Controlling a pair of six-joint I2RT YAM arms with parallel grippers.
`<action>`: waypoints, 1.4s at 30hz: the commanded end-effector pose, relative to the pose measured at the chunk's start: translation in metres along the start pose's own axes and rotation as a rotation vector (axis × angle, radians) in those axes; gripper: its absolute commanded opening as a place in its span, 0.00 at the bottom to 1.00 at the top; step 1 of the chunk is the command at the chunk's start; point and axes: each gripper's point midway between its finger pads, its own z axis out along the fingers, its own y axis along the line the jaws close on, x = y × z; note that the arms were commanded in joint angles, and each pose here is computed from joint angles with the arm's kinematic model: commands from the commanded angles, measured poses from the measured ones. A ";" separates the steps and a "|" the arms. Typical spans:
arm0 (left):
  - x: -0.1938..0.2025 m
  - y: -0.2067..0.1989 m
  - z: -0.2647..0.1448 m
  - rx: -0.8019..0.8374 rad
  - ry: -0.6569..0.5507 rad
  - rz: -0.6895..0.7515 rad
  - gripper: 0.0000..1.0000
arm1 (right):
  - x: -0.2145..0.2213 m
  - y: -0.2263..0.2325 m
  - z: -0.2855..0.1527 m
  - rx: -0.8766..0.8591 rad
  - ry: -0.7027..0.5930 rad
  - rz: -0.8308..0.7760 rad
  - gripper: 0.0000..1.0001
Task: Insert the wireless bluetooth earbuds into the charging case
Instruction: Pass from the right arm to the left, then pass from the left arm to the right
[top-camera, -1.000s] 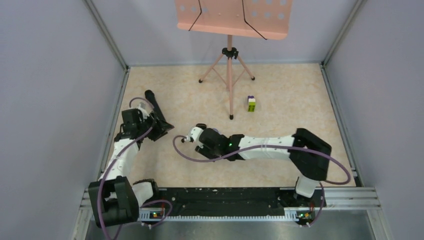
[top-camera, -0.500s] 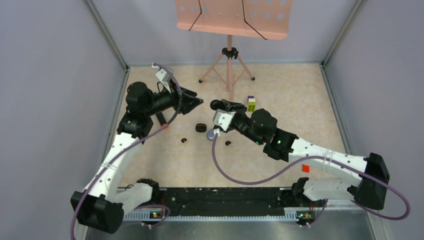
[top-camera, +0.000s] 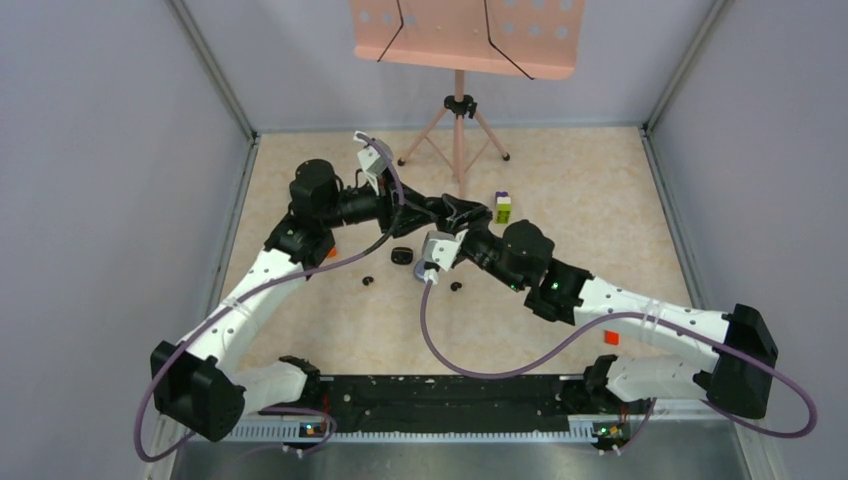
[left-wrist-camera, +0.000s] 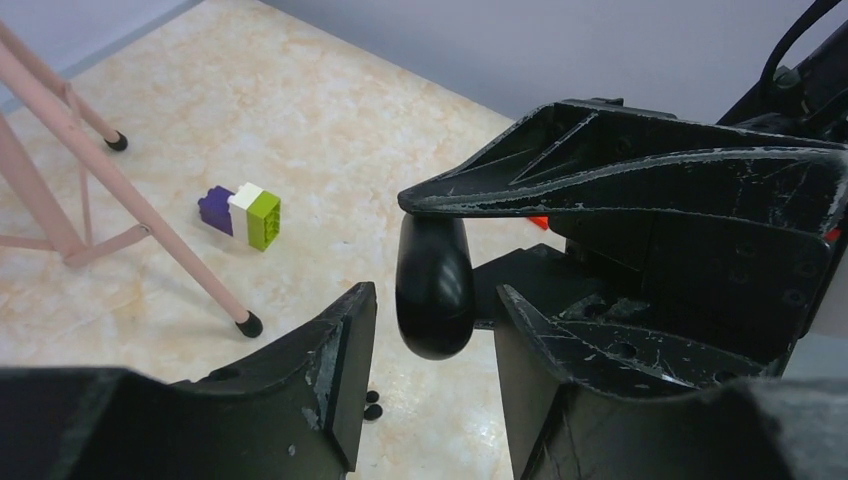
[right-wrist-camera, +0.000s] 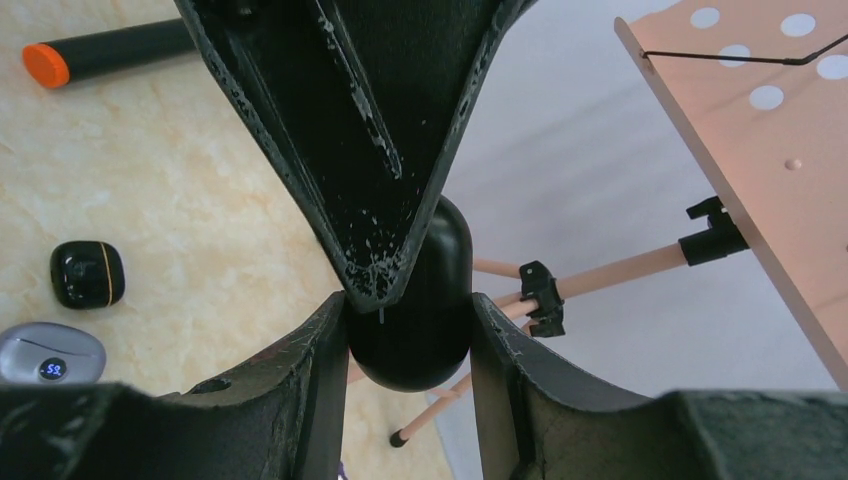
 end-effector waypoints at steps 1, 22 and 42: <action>-0.025 -0.013 0.008 0.067 -0.044 0.097 0.49 | -0.018 -0.023 0.002 0.060 -0.061 -0.020 0.30; 0.012 -0.038 0.001 0.284 -0.019 0.339 0.00 | -0.015 0.008 -0.082 -0.535 0.146 0.507 0.84; 0.028 -0.045 -0.001 0.423 -0.025 0.627 0.00 | -0.016 0.025 -0.037 -0.719 0.107 0.639 0.55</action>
